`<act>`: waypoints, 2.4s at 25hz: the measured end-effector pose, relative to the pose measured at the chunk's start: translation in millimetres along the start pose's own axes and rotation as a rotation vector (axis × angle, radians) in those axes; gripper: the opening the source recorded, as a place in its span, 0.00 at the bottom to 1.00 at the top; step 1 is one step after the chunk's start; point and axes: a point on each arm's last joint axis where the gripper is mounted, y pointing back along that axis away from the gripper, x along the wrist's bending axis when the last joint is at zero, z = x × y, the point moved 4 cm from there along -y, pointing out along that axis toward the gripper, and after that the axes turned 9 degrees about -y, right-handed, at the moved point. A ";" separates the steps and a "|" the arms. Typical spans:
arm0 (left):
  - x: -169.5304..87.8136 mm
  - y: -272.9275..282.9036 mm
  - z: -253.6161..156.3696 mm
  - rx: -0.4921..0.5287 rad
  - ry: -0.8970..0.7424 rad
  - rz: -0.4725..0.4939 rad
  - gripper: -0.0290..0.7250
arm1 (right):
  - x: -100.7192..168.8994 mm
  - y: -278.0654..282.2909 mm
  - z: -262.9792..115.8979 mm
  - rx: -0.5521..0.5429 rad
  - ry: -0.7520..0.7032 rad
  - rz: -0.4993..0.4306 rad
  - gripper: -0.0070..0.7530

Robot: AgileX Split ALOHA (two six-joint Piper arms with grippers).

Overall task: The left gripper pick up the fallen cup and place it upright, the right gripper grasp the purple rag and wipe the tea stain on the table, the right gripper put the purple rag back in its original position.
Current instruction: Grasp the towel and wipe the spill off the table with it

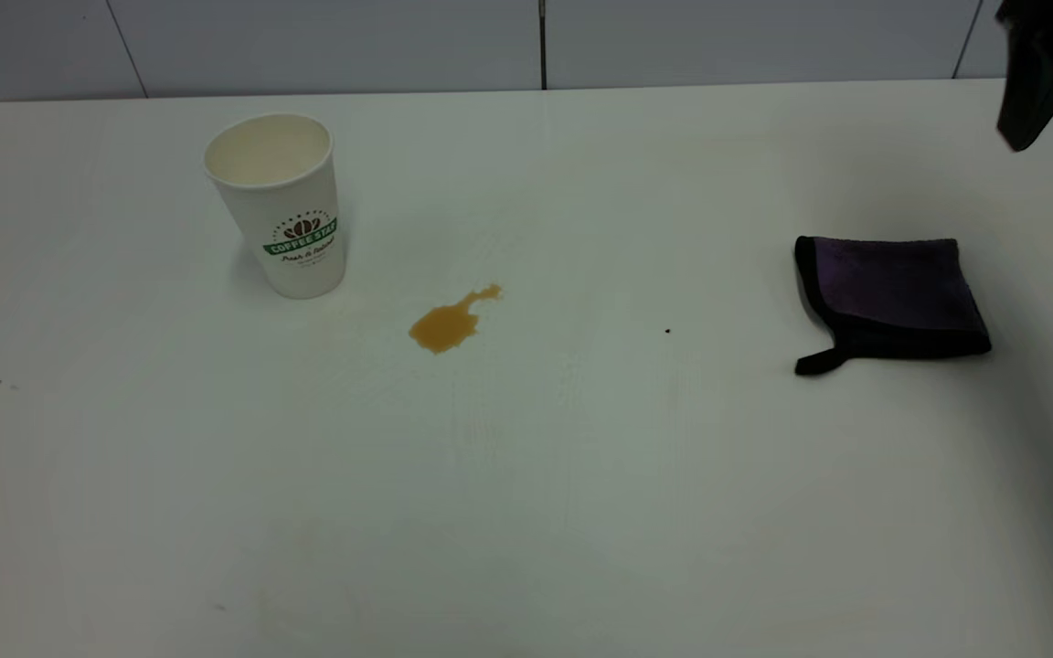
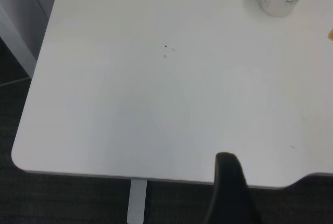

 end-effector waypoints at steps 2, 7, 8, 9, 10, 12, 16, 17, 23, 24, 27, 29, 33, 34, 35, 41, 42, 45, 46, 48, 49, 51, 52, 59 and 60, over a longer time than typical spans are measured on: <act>0.0 0.0 0.0 0.000 0.000 0.000 0.72 | 1.7 -23.9 7.8 0.020 0.007 0.000 0.97; 0.0 0.0 0.0 0.000 0.000 0.000 0.72 | 2.1 -74.9 20.2 0.053 0.017 0.000 0.97; 0.0 0.0 0.0 0.000 0.000 0.000 0.72 | 2.2 -83.9 21.6 0.059 0.017 -0.001 0.97; 0.0 0.0 0.0 0.000 0.000 0.000 0.72 | 2.3 -90.0 25.0 0.058 0.017 0.000 0.97; 0.0 0.0 0.0 0.000 0.000 0.000 0.72 | 2.4 -97.9 27.7 0.059 0.019 0.000 0.96; 0.0 0.0 0.0 0.000 0.000 0.000 0.72 | 2.5 -111.6 31.2 0.064 0.021 0.000 0.96; 0.0 0.0 0.0 0.000 0.000 0.000 0.72 | 2.6 -136.7 33.7 0.080 0.024 -0.001 0.96; 0.0 0.0 0.0 0.000 0.000 0.000 0.72 | 2.6 -142.2 33.7 0.085 0.024 -0.001 0.96; 0.0 0.0 0.0 0.000 0.000 0.000 0.72 | 5.8 -161.5 30.0 0.110 0.001 0.022 0.95; 0.0 0.0 0.0 0.000 0.000 0.000 0.72 | 5.9 -163.0 29.3 0.113 0.000 0.023 0.95; 0.0 0.0 0.0 0.000 0.000 0.000 0.72 | 7.3 -166.3 28.1 0.118 -0.001 0.027 0.94; 0.0 0.0 0.0 0.000 0.000 0.000 0.72 | 8.2 -169.7 26.4 0.124 -0.004 0.030 0.94; 0.0 0.0 0.0 0.000 0.000 0.000 0.72 | 11.8 -173.0 24.7 0.129 -0.006 0.037 0.91; 0.0 0.0 0.0 0.000 0.000 0.000 0.72 | 13.4 -173.0 25.1 0.127 -0.003 0.038 0.89; 0.0 0.0 0.0 0.000 0.000 0.000 0.72 | 16.2 -173.5 24.7 0.128 0.005 0.038 0.87; 0.0 0.1 0.0 -0.001 0.000 0.000 0.72 | 53.5 -173.3 26.0 0.097 0.083 0.053 0.58; 0.0 0.1 0.0 -0.001 0.000 0.000 0.72 | 62.3 -173.1 25.6 0.092 0.098 0.059 0.53; 0.0 0.1 0.0 -0.001 0.000 0.000 0.72 | 87.6 -171.8 22.8 0.084 0.132 0.080 0.37; 0.0 0.1 0.0 -0.001 0.000 0.000 0.72 | 96.3 -171.2 21.5 0.082 0.141 0.089 0.32; 0.0 0.1 0.0 -0.001 0.000 0.000 0.72 | 113.6 -170.3 19.2 0.080 0.154 0.109 0.24; 0.0 0.1 0.0 -0.001 0.000 0.000 0.72 | 122.9 -169.7 18.1 0.079 0.165 0.118 0.22; 0.0 0.1 0.0 -0.001 0.000 0.000 0.72 | 141.8 -168.3 15.1 0.078 0.189 0.136 0.19; 0.0 0.1 0.0 -0.001 0.000 0.000 0.72 | 150.4 -166.8 14.4 0.074 0.196 0.147 0.19; 0.0 0.1 0.0 -0.001 0.000 0.000 0.72 | 213.7 -158.0 -0.9 0.068 0.272 0.212 0.18; 0.0 0.1 0.0 -0.001 0.000 0.000 0.72 | 222.9 -156.1 -3.9 0.067 0.284 0.222 0.18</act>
